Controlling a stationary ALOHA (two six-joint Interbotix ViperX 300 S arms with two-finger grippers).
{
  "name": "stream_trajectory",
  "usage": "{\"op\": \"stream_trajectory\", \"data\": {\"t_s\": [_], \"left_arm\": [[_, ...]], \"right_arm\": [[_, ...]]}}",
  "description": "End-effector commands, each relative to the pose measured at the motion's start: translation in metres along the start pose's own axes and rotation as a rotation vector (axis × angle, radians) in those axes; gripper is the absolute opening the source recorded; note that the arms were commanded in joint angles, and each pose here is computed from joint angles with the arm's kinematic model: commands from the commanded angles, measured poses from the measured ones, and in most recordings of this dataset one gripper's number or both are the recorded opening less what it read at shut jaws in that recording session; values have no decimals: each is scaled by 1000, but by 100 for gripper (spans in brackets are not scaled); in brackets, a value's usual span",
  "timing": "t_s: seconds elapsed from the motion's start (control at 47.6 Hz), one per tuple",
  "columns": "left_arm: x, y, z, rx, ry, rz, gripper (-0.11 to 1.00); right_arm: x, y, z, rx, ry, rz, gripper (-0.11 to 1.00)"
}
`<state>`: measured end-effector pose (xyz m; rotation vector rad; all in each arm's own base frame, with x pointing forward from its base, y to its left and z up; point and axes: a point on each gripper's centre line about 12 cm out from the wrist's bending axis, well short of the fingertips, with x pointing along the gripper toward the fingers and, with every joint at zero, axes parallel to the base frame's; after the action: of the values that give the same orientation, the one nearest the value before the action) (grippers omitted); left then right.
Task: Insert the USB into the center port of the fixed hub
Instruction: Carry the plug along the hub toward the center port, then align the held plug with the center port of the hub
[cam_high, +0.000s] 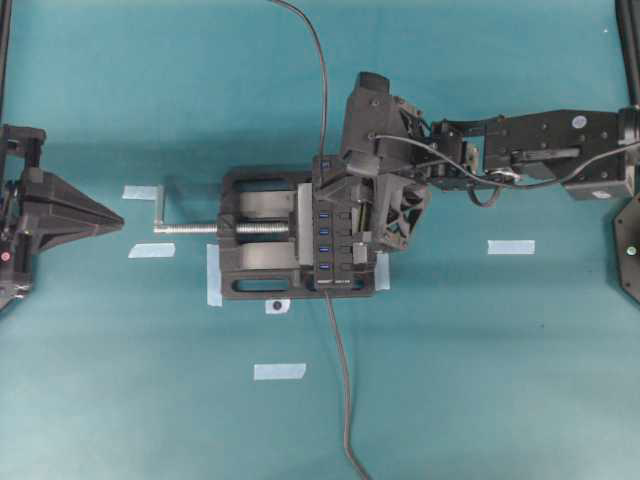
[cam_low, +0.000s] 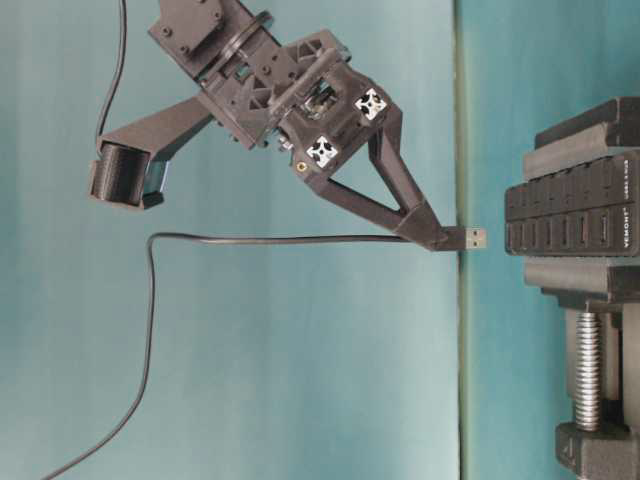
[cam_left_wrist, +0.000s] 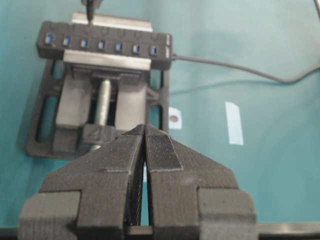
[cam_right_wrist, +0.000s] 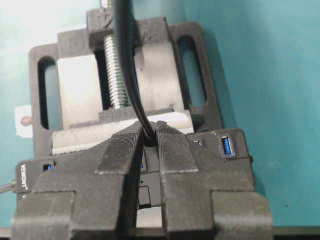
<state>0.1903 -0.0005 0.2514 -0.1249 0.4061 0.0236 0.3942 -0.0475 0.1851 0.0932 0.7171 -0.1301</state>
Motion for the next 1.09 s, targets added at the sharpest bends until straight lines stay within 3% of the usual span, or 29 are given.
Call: {"op": "stream_trajectory", "data": {"t_s": [0.0,1.07], "left_arm": [[0,-1,4,1,-12,-3,2],[0,0,4,-2,-11,-1,2]], "right_arm": [[-3,2,6,5,-24,5,9],[8,11,-9,12,-9,21,9]]}}
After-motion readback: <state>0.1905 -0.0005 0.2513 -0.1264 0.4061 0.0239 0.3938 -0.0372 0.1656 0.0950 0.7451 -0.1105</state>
